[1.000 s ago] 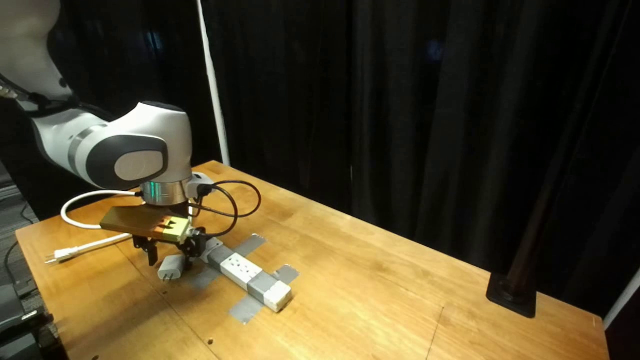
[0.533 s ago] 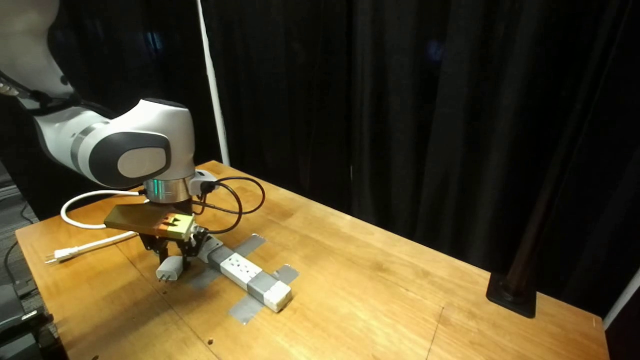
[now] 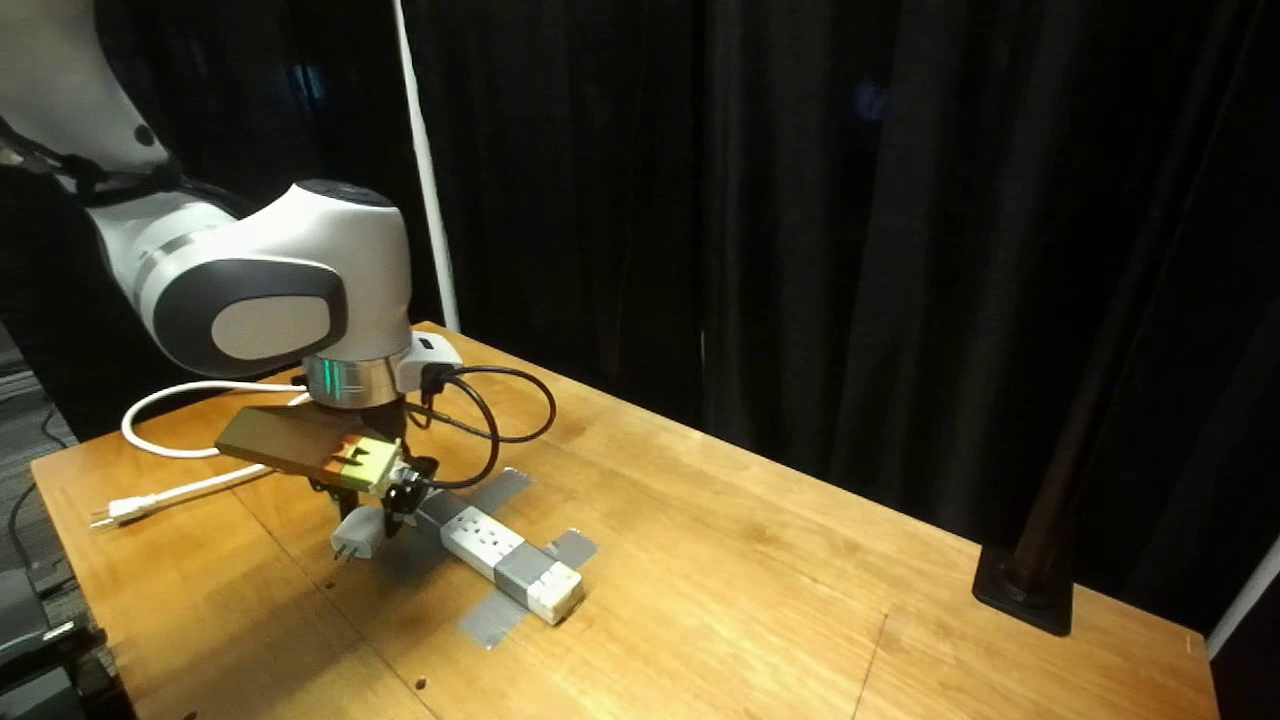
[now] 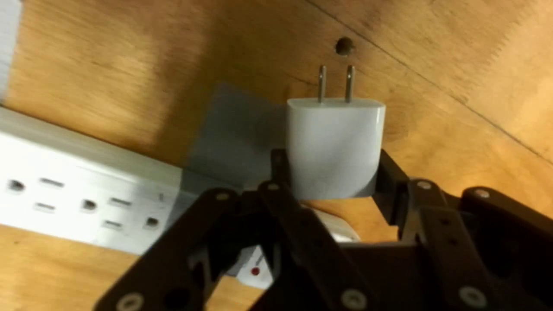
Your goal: Plug the USB head into the extension cable
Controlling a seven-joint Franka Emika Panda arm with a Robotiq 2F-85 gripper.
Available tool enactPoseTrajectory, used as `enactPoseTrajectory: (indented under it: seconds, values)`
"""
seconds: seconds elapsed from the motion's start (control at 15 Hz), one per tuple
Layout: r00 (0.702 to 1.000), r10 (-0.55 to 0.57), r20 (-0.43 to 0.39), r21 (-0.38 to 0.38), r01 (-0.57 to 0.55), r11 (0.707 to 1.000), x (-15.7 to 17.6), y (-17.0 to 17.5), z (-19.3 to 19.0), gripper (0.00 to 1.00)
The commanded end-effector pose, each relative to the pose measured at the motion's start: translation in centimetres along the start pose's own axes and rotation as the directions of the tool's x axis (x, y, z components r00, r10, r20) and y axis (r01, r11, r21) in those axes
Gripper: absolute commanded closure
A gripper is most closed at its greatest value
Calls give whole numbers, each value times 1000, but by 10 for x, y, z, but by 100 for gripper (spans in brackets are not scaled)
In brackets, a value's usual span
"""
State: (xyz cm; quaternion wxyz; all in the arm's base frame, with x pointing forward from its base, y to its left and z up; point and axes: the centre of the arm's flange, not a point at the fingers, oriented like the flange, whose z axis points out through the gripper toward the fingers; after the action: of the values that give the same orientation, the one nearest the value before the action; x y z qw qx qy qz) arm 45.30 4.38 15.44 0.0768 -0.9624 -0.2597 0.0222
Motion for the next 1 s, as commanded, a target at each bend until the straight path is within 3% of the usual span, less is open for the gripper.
enactPoseTrajectory:
  seconds: [0.0,0.27,0.53,0.73,0.93]
  values:
    - [981,99,-164,-27,-105,994,-41,8,-55,77]
    - [916,232,-328,-76,-271,960,-67,20,-85,77]
    - [838,352,-417,-167,-451,877,-80,51,-92,77]
    - [776,438,-454,-220,-574,789,-100,86,-90,77]
    - [691,516,-507,-255,-691,676,-126,118,-85,77]
